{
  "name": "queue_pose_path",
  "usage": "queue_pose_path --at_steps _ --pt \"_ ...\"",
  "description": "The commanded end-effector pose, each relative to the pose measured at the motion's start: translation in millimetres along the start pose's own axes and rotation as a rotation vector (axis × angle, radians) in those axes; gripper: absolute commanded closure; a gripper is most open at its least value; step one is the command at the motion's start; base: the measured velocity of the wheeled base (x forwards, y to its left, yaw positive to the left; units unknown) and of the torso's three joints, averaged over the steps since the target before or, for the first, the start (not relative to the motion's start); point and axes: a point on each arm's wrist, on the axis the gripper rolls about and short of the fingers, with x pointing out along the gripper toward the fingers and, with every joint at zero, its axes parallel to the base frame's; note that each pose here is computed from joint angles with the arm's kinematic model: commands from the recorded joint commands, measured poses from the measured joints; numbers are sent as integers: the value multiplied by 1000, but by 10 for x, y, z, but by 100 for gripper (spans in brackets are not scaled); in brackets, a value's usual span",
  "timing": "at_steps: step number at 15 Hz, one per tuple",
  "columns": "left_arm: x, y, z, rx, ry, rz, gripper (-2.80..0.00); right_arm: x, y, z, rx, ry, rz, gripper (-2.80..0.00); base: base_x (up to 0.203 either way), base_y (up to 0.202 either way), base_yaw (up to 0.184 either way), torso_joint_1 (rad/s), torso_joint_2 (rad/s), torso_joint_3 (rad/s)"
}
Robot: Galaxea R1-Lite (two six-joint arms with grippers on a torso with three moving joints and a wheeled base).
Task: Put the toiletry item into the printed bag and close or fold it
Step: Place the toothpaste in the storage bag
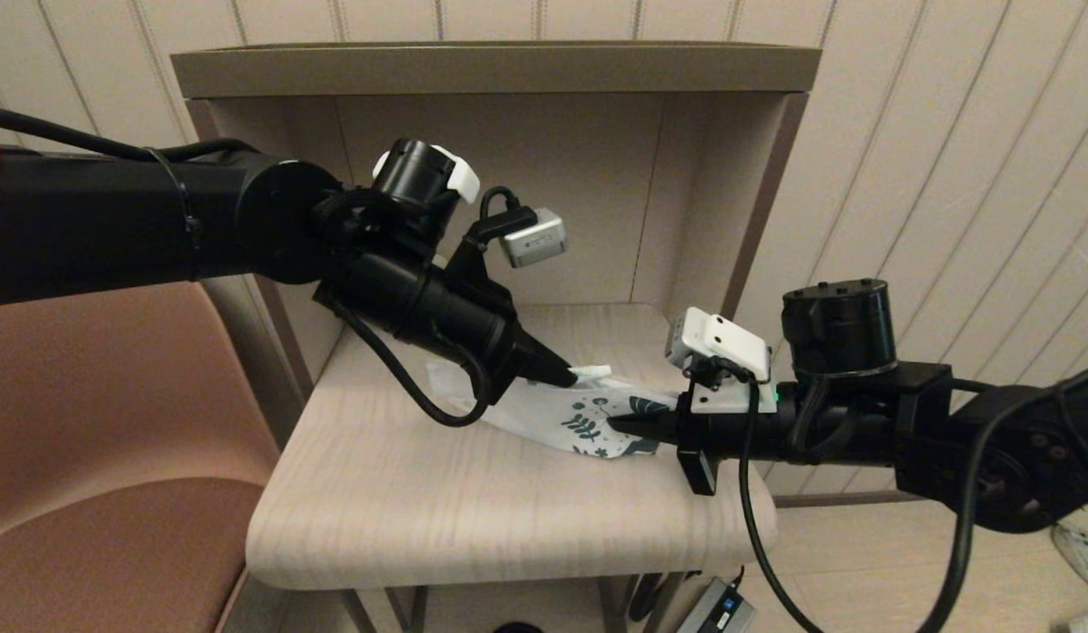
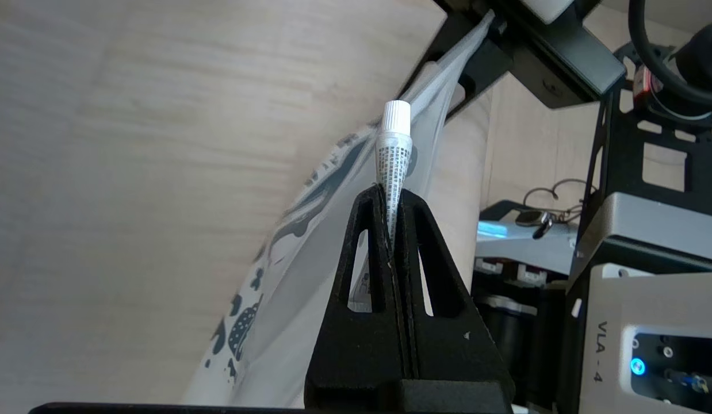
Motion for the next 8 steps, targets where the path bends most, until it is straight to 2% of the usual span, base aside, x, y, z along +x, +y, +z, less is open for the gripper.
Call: queue_pose_path --at_steps 1,8 --pt "5 -14 -34 -6 11 -8 0 19 -4 -15 -1 1 4 0 0 0 0 0 0 0" --pt "80 43 -95 -6 10 -1 0 19 -4 -15 -1 1 4 0 0 0 0 0 0 0"
